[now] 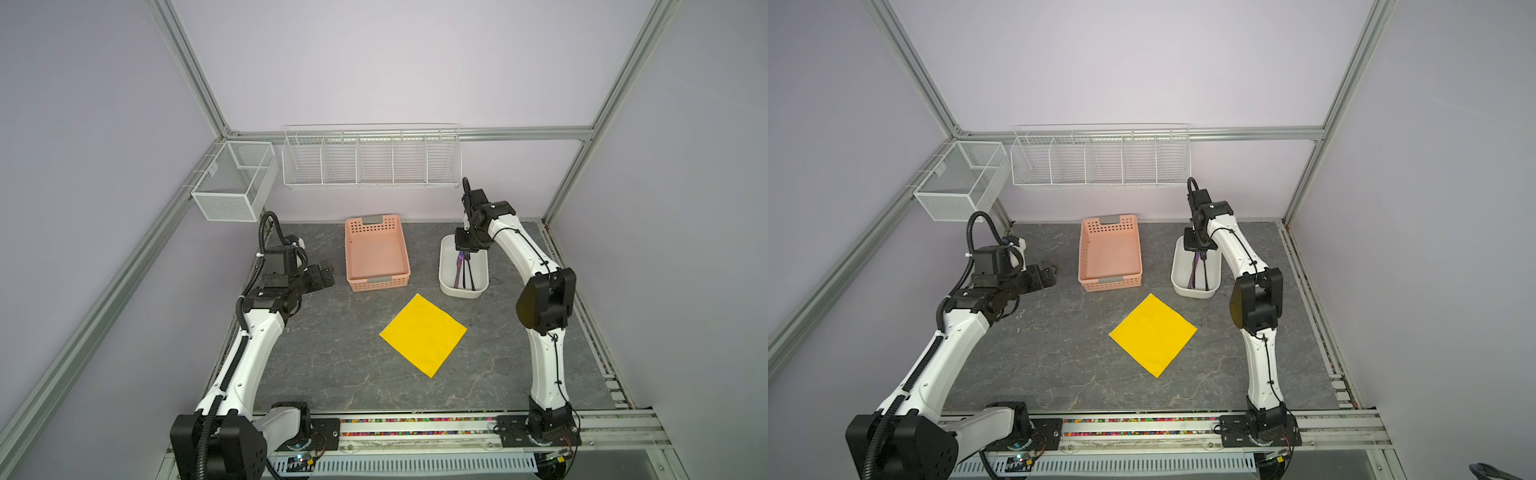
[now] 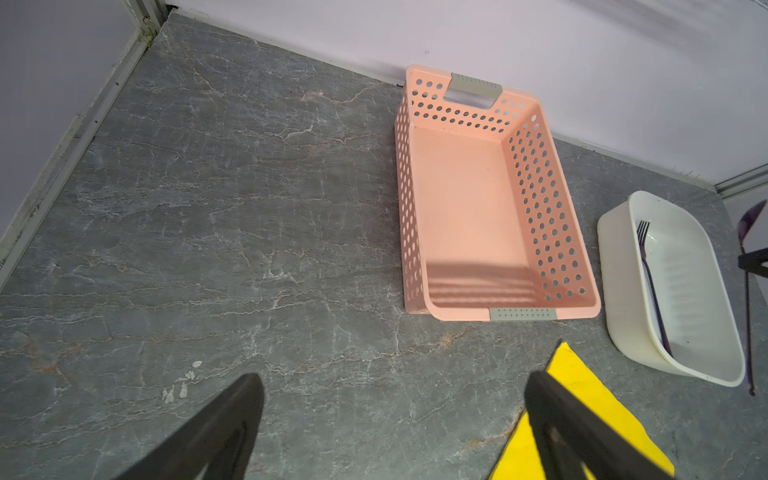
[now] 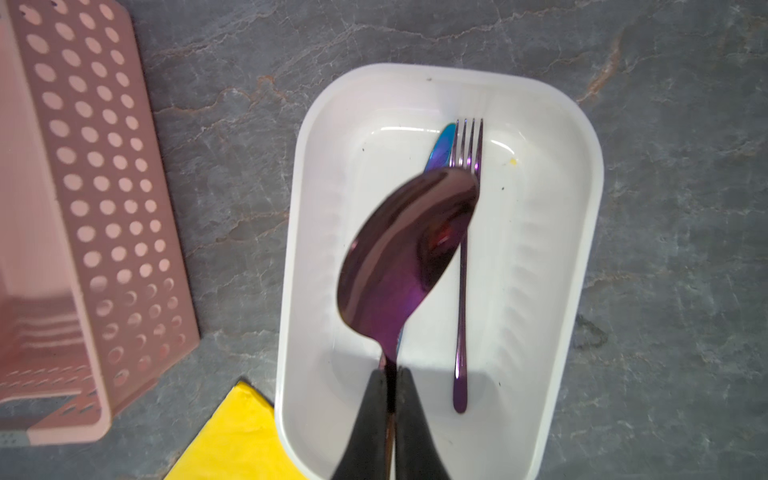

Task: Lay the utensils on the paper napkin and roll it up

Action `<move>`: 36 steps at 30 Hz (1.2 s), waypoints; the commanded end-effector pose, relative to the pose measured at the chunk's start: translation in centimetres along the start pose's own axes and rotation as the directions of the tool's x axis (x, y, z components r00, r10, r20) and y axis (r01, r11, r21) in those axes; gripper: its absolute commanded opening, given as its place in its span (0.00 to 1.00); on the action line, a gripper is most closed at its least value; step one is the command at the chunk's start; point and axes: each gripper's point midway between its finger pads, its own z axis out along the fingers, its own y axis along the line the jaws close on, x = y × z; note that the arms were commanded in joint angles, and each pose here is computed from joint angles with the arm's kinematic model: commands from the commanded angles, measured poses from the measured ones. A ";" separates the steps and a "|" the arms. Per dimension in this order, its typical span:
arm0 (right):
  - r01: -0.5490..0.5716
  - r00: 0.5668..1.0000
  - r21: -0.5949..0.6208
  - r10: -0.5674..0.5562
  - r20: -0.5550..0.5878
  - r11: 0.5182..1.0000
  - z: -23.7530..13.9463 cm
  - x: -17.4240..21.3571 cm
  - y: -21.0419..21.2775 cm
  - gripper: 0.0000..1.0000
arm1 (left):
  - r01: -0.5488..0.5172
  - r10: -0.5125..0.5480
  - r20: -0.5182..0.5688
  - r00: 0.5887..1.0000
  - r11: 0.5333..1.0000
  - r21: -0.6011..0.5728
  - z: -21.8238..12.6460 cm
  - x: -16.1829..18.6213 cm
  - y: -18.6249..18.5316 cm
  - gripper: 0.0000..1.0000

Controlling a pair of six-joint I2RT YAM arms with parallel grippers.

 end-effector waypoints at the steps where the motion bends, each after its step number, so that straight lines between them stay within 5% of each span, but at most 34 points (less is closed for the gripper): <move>1: 0.002 1.000 -0.010 -0.002 0.010 1.000 -2.5 1.5 0.8 0.07 | 0.009 -0.009 0.003 1.000 1.000 0.004 -0.5 0.2 0.1 0.98; 18: 0.043 0.995 -0.013 -0.044 -0.089 0.999 -6.1 14.9 4.3 0.06 | 0.017 -0.018 0.035 0.999 0.999 0.045 -1.5 -0.2 -0.7 0.98; 26: 0.070 0.988 0.062 -0.060 -0.140 0.996 -3.4 20.3 7.5 0.06 | 0.023 -0.026 0.041 0.999 0.997 0.080 -1.8 -0.3 -1.3 0.97; 36: 0.073 0.990 0.110 -0.058 -0.131 0.991 0.6 21.1 11.4 0.07 | 0.027 -0.032 0.046 0.998 0.994 0.104 -2.1 -0.3 -1.7 0.97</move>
